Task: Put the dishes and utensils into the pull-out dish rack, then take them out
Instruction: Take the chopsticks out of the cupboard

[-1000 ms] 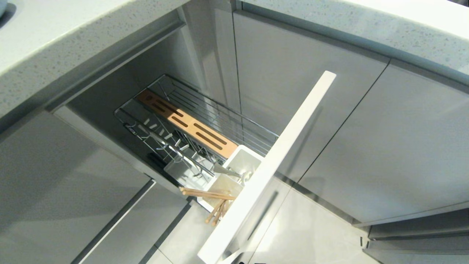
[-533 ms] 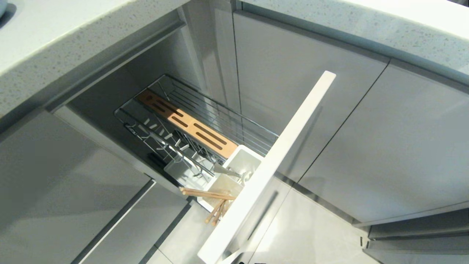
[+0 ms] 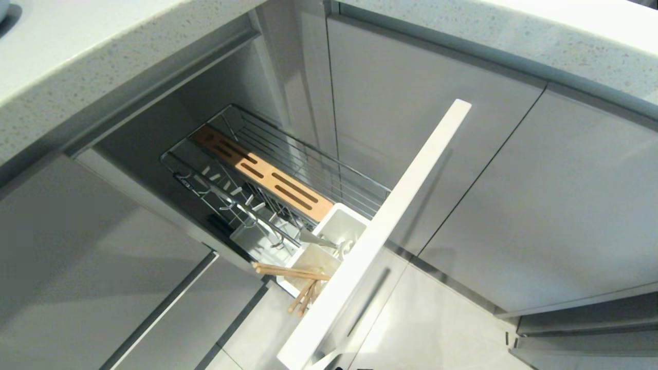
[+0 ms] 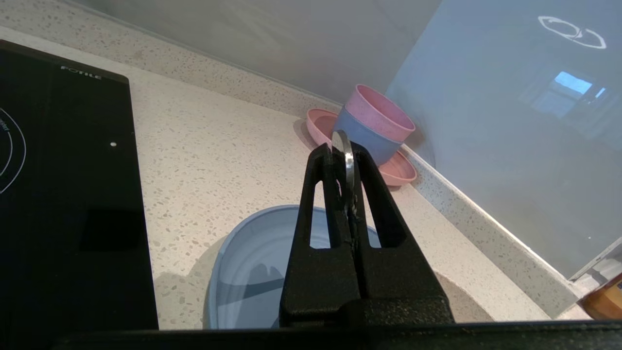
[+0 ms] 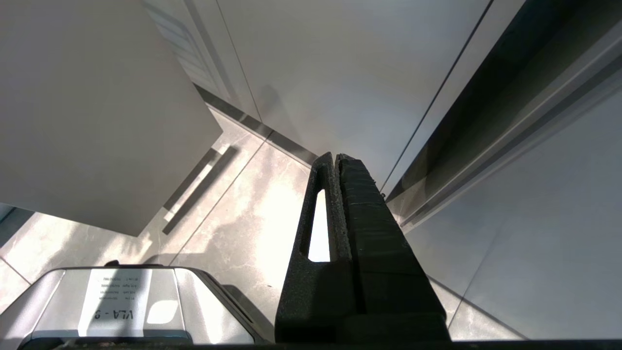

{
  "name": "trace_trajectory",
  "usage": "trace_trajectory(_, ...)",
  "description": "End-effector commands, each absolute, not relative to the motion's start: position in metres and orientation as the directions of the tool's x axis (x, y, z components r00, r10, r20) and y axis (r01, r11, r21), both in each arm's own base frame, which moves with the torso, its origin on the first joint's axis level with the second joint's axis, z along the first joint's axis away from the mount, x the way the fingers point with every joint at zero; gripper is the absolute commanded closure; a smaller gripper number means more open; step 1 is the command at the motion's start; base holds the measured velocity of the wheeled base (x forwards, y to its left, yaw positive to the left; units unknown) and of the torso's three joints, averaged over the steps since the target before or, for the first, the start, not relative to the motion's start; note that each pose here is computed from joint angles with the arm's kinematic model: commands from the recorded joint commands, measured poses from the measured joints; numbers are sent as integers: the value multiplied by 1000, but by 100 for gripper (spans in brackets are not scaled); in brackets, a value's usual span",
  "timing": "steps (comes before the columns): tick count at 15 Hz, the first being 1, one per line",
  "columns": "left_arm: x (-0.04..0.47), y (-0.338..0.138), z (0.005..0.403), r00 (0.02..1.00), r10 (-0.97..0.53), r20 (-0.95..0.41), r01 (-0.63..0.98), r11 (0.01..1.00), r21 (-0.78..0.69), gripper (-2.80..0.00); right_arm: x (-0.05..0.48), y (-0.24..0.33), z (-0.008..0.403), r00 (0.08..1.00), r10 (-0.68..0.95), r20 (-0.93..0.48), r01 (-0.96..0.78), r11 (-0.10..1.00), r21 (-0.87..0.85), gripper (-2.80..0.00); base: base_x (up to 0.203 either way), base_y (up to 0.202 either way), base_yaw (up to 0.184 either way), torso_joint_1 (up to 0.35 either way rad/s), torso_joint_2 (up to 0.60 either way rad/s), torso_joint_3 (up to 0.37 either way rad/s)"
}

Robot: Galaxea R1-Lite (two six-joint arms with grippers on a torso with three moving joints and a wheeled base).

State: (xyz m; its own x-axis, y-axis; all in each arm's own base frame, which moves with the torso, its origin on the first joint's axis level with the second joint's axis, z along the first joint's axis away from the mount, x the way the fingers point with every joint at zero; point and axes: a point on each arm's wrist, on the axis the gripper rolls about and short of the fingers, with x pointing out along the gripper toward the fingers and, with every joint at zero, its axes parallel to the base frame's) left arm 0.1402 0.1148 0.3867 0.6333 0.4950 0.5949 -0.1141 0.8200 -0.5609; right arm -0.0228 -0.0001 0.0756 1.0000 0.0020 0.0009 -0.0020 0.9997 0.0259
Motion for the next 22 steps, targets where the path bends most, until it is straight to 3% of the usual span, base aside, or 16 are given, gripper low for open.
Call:
trace_trajectory(1, 140, 115, 386, 633, 494, 596, -111, 820, -561, 0, -23, 0, 75, 1000, 2, 1, -2, 1000, 26, 0, 0, 0, 0, 0, 0, 0)
trace_trajectory(10, 135, 112, 388, 635, 482, 604, -111, 831, -546, 0, -23, 0, 76, 1000, 3, 1, -3, 1000, 26, 0, 0, 0, 0, 0, 0, 0)
trace_trajectory(11, 135, 112, 387, 635, 482, 604, -111, 830, -546, -280, -23, 0, 76, 1000, 3, 1, -3, 1000, 26, 0, 0, 0, 0, 0, 0, 0)
trace_trajectory(22, 123, 107, 393, 592, 496, 635, -123, 835, -537, -280, -23, 0, 75, 1000, 3, 0, -3, 1000, 26, 0, 0, 0, 0, 0, 0, 0)
